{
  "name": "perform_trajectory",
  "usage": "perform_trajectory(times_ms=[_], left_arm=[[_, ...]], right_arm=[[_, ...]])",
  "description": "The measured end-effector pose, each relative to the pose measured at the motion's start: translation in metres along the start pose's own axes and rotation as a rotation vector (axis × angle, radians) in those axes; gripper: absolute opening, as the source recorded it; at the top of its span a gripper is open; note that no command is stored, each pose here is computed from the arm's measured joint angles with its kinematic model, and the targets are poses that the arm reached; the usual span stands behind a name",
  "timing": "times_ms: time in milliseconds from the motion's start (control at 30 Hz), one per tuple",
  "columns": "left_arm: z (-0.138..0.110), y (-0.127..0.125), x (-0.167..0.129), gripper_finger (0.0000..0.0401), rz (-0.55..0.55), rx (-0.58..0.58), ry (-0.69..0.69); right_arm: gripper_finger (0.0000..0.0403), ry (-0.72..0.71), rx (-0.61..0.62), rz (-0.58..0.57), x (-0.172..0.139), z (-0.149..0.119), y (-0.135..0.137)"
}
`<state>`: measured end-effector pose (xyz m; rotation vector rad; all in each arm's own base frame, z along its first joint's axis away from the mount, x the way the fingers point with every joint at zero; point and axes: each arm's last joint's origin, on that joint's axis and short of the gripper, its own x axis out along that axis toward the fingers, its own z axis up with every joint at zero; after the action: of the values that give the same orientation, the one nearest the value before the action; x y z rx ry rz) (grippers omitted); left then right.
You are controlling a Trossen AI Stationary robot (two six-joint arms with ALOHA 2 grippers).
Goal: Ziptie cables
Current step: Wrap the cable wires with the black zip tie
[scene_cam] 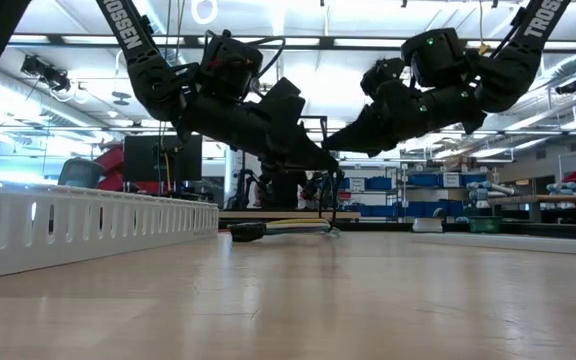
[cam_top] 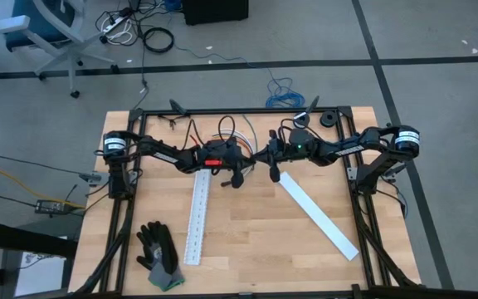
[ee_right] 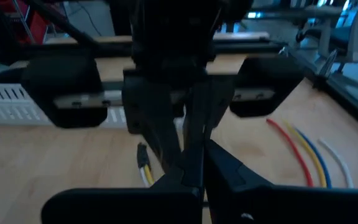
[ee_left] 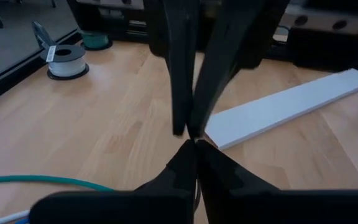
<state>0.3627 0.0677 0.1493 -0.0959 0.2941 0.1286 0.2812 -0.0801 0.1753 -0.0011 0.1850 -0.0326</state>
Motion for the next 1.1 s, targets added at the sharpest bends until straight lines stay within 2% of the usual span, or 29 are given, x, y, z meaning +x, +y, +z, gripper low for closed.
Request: perform_trajectory(times_ms=[400,533,633,767,900,1100], left_arm=[[-0.007,0.0,0.0,0.0017,0.012,-0.002,0.07],[-0.007,0.0,0.0,0.0017,0.015,0.0,0.069],[-0.007,0.0,0.0,0.0017,0.016,0.0,0.07],[-0.008,0.0,0.0,0.0017,-0.006,0.0,0.072],[-0.011,-0.002,0.0,0.0017,-0.081,0.023,0.111],[-0.018,-0.003,-0.003,0.0016,-0.268,0.089,0.174]], right_arm=[[0.0,-0.115,-0.029,-0.022,-0.001,0.012,-0.003],[0.0,-0.079,-0.01,-0.038,-0.002,0.008,-0.006],[0.0,-0.031,0.001,-0.124,-0.002,0.004,-0.011],[0.0,0.068,-0.055,-0.149,-0.003,-0.005,-0.014],[0.0,0.135,-0.087,-0.105,-0.004,-0.012,-0.011],[0.0,0.114,-0.066,0.141,-0.004,-0.013,-0.006]])
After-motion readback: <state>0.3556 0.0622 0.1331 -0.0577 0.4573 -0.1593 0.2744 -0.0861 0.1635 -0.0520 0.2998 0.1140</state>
